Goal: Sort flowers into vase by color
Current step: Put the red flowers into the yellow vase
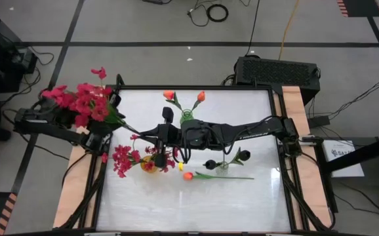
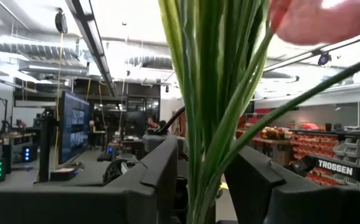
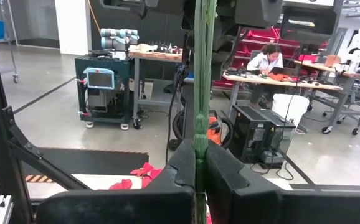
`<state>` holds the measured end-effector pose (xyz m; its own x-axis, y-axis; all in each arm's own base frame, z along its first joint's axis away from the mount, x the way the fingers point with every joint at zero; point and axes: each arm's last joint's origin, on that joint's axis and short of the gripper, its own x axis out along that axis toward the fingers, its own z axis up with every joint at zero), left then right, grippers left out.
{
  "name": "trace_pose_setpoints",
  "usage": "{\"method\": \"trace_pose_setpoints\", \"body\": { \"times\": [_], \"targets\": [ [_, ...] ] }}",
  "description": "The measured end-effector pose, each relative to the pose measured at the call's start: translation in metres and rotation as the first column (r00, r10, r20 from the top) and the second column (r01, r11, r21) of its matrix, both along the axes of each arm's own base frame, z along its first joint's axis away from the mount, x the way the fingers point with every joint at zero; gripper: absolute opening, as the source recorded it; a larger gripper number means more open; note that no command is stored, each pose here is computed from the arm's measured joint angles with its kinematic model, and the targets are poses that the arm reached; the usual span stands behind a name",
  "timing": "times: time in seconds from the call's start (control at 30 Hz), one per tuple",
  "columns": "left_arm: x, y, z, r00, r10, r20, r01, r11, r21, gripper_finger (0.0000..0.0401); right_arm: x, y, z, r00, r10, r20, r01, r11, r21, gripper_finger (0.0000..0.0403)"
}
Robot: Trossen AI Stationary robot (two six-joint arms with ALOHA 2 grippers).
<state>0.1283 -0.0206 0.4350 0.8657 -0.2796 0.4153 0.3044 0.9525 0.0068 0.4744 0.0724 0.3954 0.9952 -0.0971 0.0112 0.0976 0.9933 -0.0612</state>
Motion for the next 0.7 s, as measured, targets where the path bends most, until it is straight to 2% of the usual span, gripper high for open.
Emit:
{"method": "trace_pose_setpoints", "body": {
  "times": [0.13, 0.33, 0.43, 0.53, 0.7],
  "targets": [
    [0.0, 0.0, -0.001, 1.0, -0.001, -0.011, 0.001, 1.0, 0.001, 0.0113, 0.0, 0.0, 0.0001, 1.0, 0.0, 0.001, 0.0, 1.0, 0.0, 0.0005],
    [0.0, -0.0009, -0.0012, 1.0, -0.028, -0.012, 0.028, 1.0, 0.015, 0.0028, 0.0, 0.0, 0.0002, 1.0, 0.0, 0.002, 0.0, 1.0, 0.001, 0.0006],
    [-0.0006, -0.0009, -0.0011, 0.999, -0.031, -0.01, 0.032, 0.999, 0.016, 0.0014, 0.0, 0.0002, 0.0001, 1.0, 0.001, 0.001, -0.001, 1.0, 0.0, 0.0017],
    [-0.0024, -0.0007, -0.0007, 0.999, -0.032, -0.006, 0.032, 0.999, 0.015, 0.0021, -0.0003, 0.0025, -0.0002, 1.0, 0.006, -0.001, -0.006, 1.0, 0.0, 0.005],
    [-0.0087, -0.0001, 0.0013, 0.999, -0.038, 0.011, 0.038, 0.999, 0.009, 0.0017, -0.0065, 0.0073, 0.005, 1.0, 0.015, -0.015, -0.015, 1.0, -0.003, 0.0144]
  ]
}}
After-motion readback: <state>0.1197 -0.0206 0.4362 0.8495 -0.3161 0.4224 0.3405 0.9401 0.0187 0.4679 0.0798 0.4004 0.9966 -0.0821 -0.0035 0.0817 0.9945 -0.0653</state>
